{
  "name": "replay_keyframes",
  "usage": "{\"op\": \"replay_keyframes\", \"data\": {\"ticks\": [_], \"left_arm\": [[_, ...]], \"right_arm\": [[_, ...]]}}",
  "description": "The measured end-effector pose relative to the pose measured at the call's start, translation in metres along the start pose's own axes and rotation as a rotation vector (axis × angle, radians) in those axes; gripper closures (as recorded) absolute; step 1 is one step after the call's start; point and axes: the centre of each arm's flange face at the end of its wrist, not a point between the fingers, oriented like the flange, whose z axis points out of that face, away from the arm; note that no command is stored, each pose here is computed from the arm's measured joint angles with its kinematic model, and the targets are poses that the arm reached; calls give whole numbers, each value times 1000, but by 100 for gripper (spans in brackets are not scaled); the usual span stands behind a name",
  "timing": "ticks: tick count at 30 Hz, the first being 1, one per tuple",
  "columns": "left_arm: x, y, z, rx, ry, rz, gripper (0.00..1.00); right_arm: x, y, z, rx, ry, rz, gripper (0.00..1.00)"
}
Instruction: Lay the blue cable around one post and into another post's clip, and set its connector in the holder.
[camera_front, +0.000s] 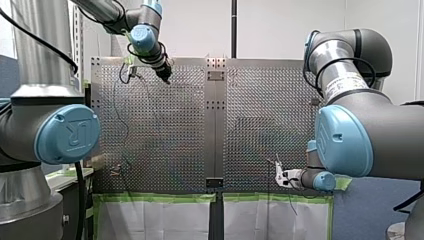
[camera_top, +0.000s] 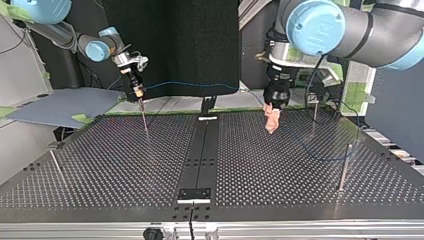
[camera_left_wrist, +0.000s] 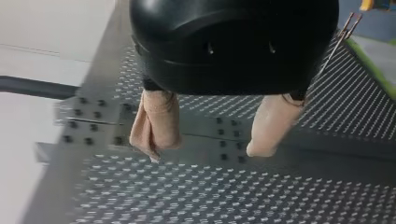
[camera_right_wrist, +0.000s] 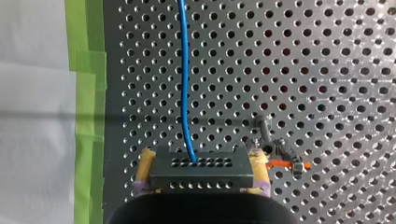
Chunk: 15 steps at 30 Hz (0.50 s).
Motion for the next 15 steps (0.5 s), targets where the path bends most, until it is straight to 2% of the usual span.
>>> {"op": "replay_keyframes", "data": {"ticks": [15], "left_arm": [[101,-47,13,-14,109,-60,0]], "right_arm": [[0,9,-2,-25,-1,4,100]]}}
